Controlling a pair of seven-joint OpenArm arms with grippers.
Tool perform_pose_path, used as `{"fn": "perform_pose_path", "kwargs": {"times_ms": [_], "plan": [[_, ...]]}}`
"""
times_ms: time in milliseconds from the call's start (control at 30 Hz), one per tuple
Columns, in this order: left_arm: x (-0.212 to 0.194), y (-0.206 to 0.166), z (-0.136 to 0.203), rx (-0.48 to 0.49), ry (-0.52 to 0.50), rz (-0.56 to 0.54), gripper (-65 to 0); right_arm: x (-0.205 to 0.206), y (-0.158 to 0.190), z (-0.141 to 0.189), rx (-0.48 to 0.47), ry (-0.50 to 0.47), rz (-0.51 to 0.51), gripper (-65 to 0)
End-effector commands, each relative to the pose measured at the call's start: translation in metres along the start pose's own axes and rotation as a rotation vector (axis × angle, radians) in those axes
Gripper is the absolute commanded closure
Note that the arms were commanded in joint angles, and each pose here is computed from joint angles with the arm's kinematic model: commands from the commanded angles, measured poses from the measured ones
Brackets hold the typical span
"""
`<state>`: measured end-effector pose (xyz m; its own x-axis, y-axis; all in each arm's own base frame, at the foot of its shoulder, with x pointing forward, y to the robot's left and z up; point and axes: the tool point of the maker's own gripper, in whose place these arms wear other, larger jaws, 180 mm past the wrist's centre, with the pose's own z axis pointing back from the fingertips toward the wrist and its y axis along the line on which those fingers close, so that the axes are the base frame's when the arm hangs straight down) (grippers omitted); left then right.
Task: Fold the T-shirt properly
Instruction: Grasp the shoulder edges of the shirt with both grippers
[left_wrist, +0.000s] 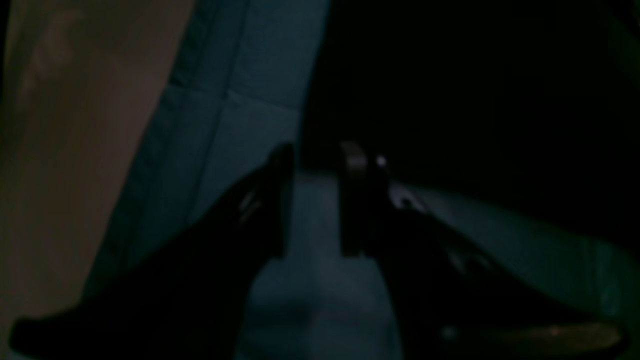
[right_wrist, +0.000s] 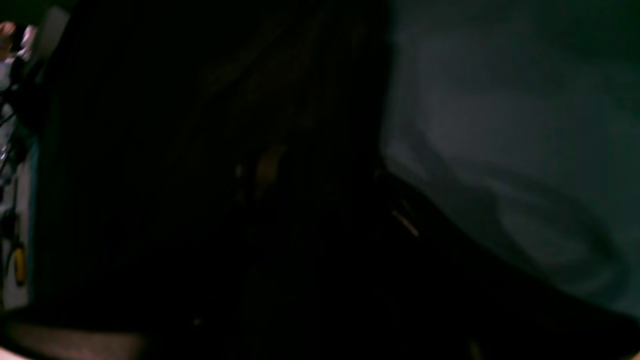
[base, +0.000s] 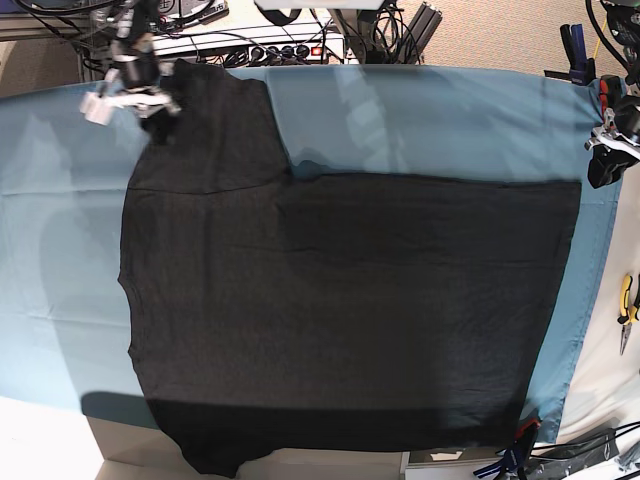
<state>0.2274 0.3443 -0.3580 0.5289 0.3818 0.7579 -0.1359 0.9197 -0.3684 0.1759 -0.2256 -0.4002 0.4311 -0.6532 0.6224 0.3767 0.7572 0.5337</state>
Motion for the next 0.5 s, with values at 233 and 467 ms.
{"fn": "perform_pose_path", "kwargs": {"times_ms": [233,467], "plan": [[0.0186,-0.0018,0.0027,-0.014,-0.046,-0.025,-16.8,-0.0385,-0.0103,0.0041,-0.059,0.161,0.068,-21.5],[0.0202,-0.0017,0.0028,-0.013,-0.055,-0.025,-16.8,-0.0379,-0.0123,0.0042,-0.068,0.16,0.093,0.0]]}}
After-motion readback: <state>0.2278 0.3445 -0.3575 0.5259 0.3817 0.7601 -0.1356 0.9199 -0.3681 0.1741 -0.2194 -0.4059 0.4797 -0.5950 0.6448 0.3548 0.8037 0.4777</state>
